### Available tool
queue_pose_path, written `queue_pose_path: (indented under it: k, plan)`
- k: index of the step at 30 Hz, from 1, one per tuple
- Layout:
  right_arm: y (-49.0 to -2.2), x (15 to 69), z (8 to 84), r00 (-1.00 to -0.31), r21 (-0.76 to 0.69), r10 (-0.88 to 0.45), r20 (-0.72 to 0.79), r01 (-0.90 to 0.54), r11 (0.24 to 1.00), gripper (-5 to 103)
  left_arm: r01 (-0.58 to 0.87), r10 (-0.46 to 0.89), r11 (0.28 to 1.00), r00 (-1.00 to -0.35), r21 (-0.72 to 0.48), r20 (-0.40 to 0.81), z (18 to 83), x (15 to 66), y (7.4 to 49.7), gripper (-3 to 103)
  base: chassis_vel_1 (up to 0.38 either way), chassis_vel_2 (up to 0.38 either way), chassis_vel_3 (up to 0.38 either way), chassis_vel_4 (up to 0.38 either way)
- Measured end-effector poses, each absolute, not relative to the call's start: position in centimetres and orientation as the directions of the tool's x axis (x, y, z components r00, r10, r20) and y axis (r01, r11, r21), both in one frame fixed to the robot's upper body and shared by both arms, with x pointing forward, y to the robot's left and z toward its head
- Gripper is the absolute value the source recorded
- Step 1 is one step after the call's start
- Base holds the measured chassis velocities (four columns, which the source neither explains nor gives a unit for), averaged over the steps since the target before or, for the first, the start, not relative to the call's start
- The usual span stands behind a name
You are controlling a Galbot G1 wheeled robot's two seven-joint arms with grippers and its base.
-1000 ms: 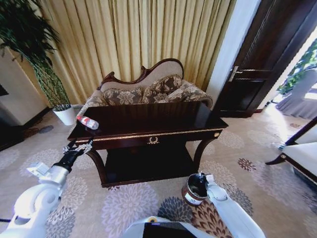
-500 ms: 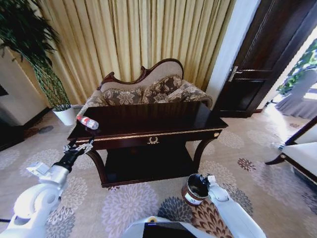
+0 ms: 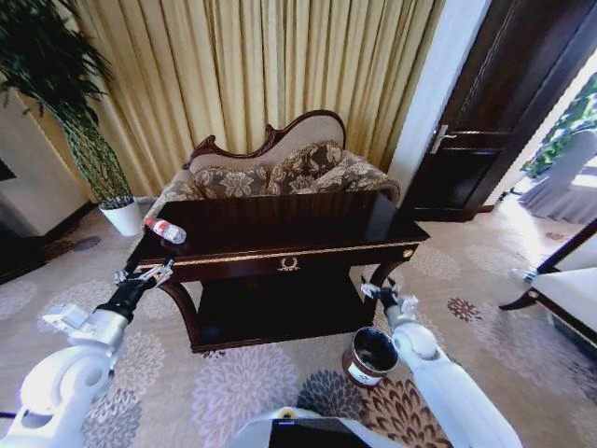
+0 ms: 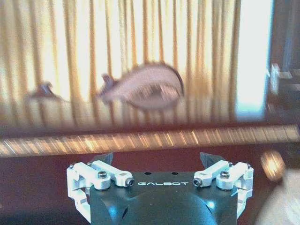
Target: Move to the front of the table and place the trash on the table into the trash bin.
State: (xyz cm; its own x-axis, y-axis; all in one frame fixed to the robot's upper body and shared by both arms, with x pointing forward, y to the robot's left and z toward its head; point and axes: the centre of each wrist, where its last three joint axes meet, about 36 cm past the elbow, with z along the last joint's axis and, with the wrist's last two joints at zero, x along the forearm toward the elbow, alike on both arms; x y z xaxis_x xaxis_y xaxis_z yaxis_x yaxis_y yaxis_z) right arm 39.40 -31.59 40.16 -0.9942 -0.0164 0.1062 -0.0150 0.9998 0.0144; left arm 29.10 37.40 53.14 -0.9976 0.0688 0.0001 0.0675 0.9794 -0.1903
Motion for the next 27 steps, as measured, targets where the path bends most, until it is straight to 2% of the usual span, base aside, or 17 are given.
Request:
queue_pose_path:
  k: [5,12,21,27]
  plan:
    - [-29.2,38.3,44.6,-0.995,0.008,-0.096,0.01,-0.096,0.995,100,0.066,0.067,0.98,-0.998,-0.188,0.0,53.4,28.8,37.0,100,0.0,0.0,0.0,0.0]
    - [-27.9,37.8,45.6,-0.986,-0.016,-0.165,-0.003,-0.165,0.986,100,0.067,0.068,0.981,-0.998,-0.184,0.003,53.2,28.6,36.8,100,0.0,0.0,0.0,0.0]
    - [-27.4,37.7,44.4,-0.984,-0.025,-0.18,0.004,-0.18,0.983,100,0.069,0.07,0.981,-0.998,-0.18,-0.002,53.3,28.6,36.8,100,0.0,0.0,0.0,0.0]
    - [-27.4,37.9,44.8,-0.983,-0.03,-0.183,0.004,-0.183,0.983,100,0.073,0.073,0.981,-0.997,-0.18,-0.005,53.3,28.7,36.8,100,-0.082,0.119,0.086,-0.122]
